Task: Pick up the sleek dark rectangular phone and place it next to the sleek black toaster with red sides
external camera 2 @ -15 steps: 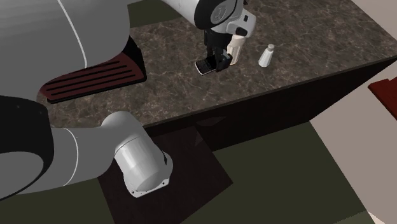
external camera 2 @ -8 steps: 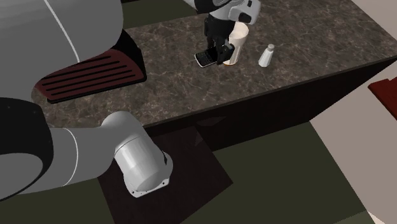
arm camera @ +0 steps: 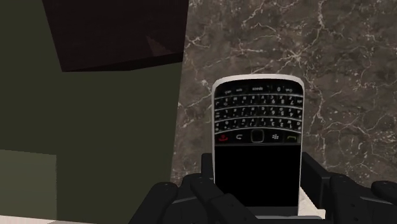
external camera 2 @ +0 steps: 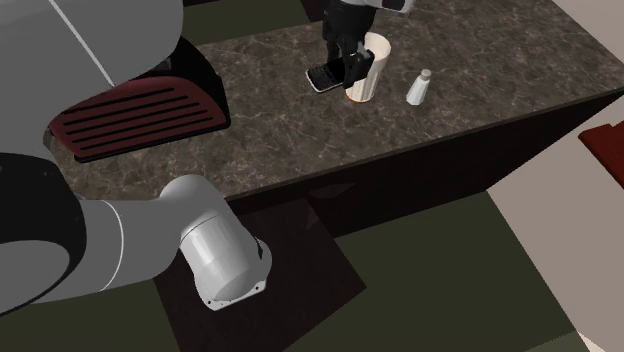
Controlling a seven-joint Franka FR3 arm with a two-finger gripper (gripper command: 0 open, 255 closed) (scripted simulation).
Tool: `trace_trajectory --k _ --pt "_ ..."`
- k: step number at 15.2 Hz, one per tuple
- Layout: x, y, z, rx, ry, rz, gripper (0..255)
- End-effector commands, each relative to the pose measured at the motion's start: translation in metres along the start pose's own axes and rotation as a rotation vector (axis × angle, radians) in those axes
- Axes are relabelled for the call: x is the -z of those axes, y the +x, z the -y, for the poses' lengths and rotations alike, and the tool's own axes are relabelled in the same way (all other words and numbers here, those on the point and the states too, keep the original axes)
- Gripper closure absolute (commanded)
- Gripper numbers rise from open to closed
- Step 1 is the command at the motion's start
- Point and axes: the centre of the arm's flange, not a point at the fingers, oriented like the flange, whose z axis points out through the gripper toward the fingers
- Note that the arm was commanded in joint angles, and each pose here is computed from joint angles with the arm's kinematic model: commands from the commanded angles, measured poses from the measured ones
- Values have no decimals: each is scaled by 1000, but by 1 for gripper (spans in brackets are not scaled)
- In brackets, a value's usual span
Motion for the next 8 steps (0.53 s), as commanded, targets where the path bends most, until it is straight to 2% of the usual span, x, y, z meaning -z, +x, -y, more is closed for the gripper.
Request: trace_trajectory --k 1,6,8 --pt "11 -1 2 0 0 0 255" --pt "37 -1 3 0 0 0 255" --pt "38 -8 15 0 0 0 255"
